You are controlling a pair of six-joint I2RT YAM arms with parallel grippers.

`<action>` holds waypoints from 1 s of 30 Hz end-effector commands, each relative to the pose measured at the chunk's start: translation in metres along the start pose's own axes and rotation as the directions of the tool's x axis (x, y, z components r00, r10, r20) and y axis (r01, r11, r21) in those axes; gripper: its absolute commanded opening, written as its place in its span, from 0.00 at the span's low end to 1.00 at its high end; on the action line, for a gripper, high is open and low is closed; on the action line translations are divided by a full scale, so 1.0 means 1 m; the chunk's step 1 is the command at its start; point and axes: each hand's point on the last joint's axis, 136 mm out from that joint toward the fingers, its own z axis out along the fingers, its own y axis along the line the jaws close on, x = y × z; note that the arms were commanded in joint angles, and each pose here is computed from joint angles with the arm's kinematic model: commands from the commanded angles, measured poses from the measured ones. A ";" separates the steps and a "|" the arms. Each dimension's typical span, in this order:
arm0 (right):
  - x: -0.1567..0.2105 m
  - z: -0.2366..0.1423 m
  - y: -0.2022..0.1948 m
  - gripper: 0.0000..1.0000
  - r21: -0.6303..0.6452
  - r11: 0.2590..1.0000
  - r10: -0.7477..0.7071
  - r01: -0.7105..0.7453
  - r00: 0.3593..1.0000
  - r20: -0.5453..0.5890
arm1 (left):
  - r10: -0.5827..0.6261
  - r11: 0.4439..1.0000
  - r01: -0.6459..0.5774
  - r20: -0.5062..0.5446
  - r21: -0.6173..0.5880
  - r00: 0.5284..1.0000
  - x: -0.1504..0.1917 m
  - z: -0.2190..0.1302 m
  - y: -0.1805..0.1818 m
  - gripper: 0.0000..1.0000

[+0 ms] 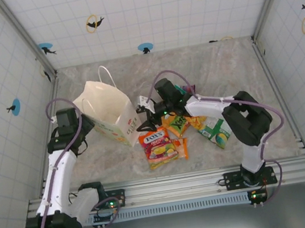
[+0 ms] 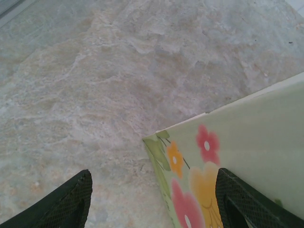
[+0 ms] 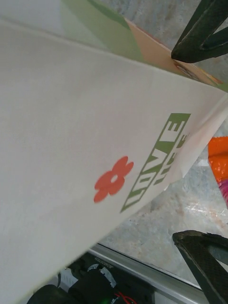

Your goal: Place the snacks into the paper bag

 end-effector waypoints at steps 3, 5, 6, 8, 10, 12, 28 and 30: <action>-0.029 -0.007 0.018 0.92 0.053 0.996 -0.075 0.071 0.994 0.074 | 0.023 0.998 -0.024 0.020 0.063 1.000 -0.015 0.010 -0.019 0.69; -0.028 -0.005 0.023 0.92 0.058 0.996 -0.076 0.072 0.994 0.072 | 0.028 0.996 -0.029 0.012 0.085 1.000 -0.017 0.013 -0.027 0.69; -0.026 -0.002 0.026 0.91 0.061 0.995 -0.077 0.073 0.995 0.065 | 0.029 0.995 -0.030 0.003 0.096 1.000 -0.016 0.016 -0.029 0.69; -0.023 0.002 0.032 0.91 0.070 0.995 -0.081 0.077 0.995 0.055 | 0.030 0.992 -0.029 -0.006 0.120 1.000 -0.017 0.020 -0.036 0.68; -0.022 0.006 0.038 0.91 0.081 0.994 -0.079 0.075 0.995 0.059 | 0.035 0.990 -0.032 -0.016 0.140 0.999 -0.016 0.024 -0.040 0.68; -0.021 0.008 0.041 0.91 0.090 0.994 -0.070 0.063 0.995 0.068 | 0.044 0.986 -0.039 -0.025 0.160 0.999 -0.015 0.028 -0.045 0.68; -0.015 -0.013 0.035 0.91 0.287 0.958 -0.040 0.014 0.995 0.086 | 0.033 0.994 -0.027 -0.052 0.105 0.998 -0.019 0.034 -0.039 0.71; -0.012 -0.023 0.020 0.91 0.388 0.921 -0.025 -0.009 0.996 0.082 | 0.017 0.996 -0.013 -0.048 0.083 0.999 -0.018 0.035 -0.031 0.71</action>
